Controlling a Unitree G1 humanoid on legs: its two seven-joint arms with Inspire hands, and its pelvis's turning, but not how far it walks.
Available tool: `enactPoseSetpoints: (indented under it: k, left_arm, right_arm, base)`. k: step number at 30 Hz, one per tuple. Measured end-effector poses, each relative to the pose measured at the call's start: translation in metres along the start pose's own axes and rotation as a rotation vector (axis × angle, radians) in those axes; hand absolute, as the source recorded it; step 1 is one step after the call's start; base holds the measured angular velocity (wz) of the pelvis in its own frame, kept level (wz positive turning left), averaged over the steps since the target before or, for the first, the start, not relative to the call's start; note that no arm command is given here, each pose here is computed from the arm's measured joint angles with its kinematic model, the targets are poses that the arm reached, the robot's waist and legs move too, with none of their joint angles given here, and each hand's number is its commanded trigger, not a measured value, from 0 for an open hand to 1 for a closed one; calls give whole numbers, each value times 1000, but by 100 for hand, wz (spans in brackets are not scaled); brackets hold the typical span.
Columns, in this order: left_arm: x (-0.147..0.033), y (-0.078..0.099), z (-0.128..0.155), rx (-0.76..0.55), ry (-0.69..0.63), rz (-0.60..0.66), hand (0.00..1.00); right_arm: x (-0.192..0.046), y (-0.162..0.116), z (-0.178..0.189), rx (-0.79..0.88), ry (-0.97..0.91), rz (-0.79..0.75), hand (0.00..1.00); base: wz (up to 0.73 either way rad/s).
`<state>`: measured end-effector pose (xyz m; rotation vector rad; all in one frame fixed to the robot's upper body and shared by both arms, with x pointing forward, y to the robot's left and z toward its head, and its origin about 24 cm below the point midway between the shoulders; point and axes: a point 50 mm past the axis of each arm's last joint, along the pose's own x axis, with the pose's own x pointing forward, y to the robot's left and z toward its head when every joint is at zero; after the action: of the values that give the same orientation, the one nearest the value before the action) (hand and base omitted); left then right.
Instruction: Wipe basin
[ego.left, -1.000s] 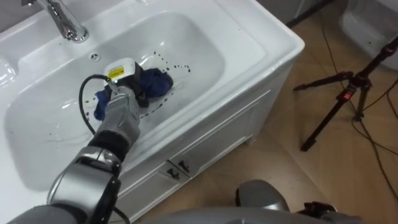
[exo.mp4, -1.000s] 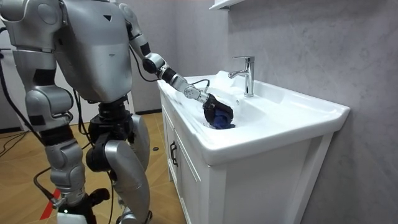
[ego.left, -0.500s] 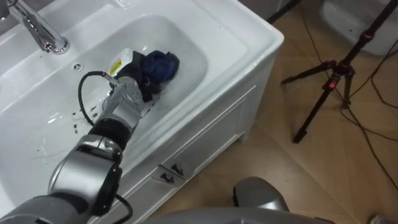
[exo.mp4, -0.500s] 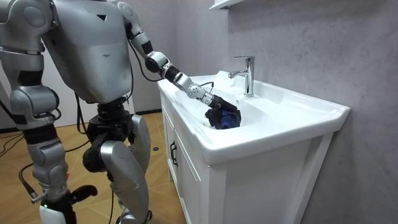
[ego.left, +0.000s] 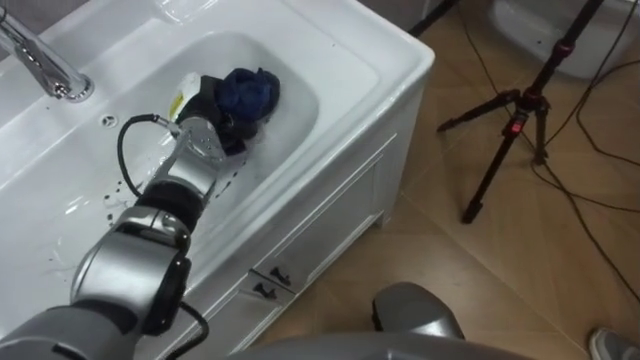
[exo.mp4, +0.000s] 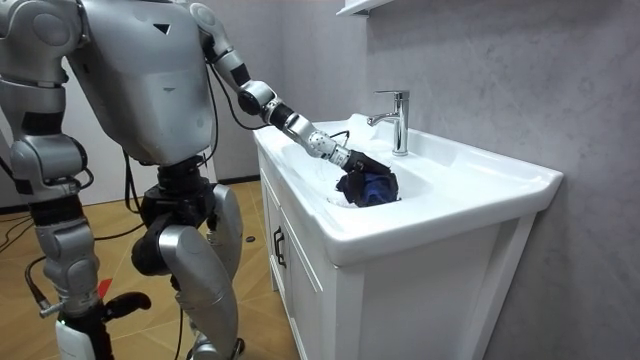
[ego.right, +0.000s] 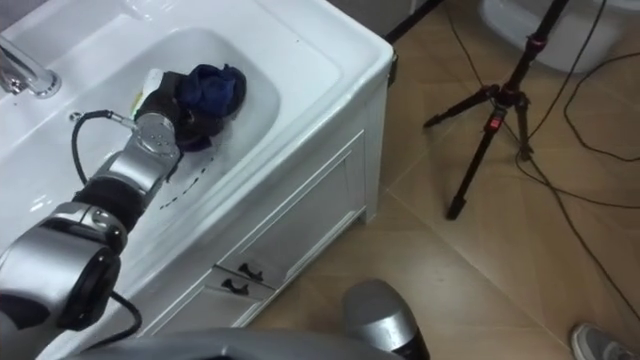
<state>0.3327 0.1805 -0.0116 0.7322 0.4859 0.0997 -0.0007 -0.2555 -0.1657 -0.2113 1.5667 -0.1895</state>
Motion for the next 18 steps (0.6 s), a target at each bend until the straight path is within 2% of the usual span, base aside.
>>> enactPoseSetpoints:
  k: [3,9,12,18]
  left_arm:
    - [2,8,2,12,-7,18,100]
    - [3,7,-1,23,4,-1,100]
    - [2,2,-19,47,72,-30,100]
    - [-12,-8,-81,77,235,-59,100]
  right_arm:
    - [0,0,-4,0,8,-1,0]
    - [0,1,-12,0,54,18,0]
    - [-1,1,-15,-1,70,20,0]
    - [-1,0,-11,-6,46,14,0]
  base:
    - [-7]
    - [-2]
    - [-10]
    - [-13]
